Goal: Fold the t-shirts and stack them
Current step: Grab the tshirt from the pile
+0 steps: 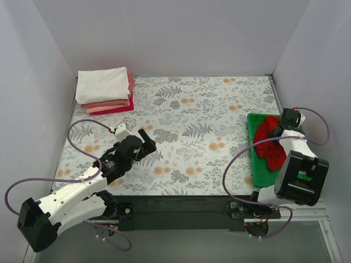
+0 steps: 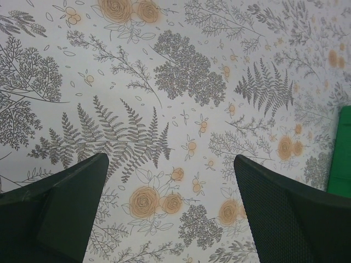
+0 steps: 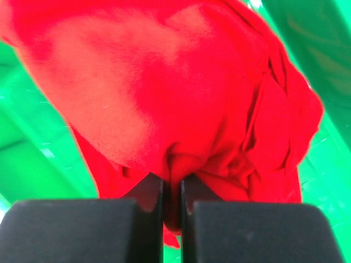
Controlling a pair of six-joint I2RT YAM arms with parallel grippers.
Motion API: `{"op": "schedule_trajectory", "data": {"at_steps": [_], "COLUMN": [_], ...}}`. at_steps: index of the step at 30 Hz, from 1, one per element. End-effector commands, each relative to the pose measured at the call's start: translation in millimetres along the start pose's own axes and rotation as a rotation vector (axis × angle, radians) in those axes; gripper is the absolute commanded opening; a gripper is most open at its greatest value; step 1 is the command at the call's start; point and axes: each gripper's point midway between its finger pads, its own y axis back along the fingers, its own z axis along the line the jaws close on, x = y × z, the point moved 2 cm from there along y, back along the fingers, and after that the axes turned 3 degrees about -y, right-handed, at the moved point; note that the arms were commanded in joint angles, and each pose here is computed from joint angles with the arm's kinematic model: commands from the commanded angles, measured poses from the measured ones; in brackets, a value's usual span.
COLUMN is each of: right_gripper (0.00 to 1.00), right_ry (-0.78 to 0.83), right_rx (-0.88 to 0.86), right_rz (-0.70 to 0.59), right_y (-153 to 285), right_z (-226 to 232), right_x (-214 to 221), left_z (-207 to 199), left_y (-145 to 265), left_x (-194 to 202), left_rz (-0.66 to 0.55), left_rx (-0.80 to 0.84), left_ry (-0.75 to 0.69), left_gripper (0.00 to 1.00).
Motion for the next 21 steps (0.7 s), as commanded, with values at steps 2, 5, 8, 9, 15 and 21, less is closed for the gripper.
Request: {"op": "schedule_trajectory", "data": {"at_steps": [2,5,8,9,15,21], "right_gripper": [0.01,0.01,0.01,0.01,0.01,0.01], "right_ry": [-0.020,-0.021,-0.023,-0.009,0.083,0.309], "right_rx": [-0.142,-0.196,-0.313,-0.381,-0.733,-0.980], "right_rz": [-0.255,-0.348,-0.453,-0.467,-0.577,-0.606], "right_y": [51.8,91.3,135.2,148.6,247.1,329.7], "right_z": [19.6,21.8,34.2,43.9,93.7,181.8], "right_x": [-60.8,-79.4,-101.8,-106.2,-144.9,-128.3], "left_z": [1.1,2.0,5.2,4.5,-6.1,-6.1], "left_y": [7.4,9.3,11.9,13.0,16.5,18.3], "left_x": [-5.8,-7.0,-9.0,-10.2,-6.3,-7.8], "left_rz": [-0.034,-0.043,-0.050,-0.050,-0.001,0.015], "left_rx": [0.021,0.025,0.005,0.003,0.044,0.014], "left_ry": [0.033,0.051,0.091,0.108,0.129,0.121], "left_gripper": [0.98,0.98,0.98,0.98,0.98,0.98]}}
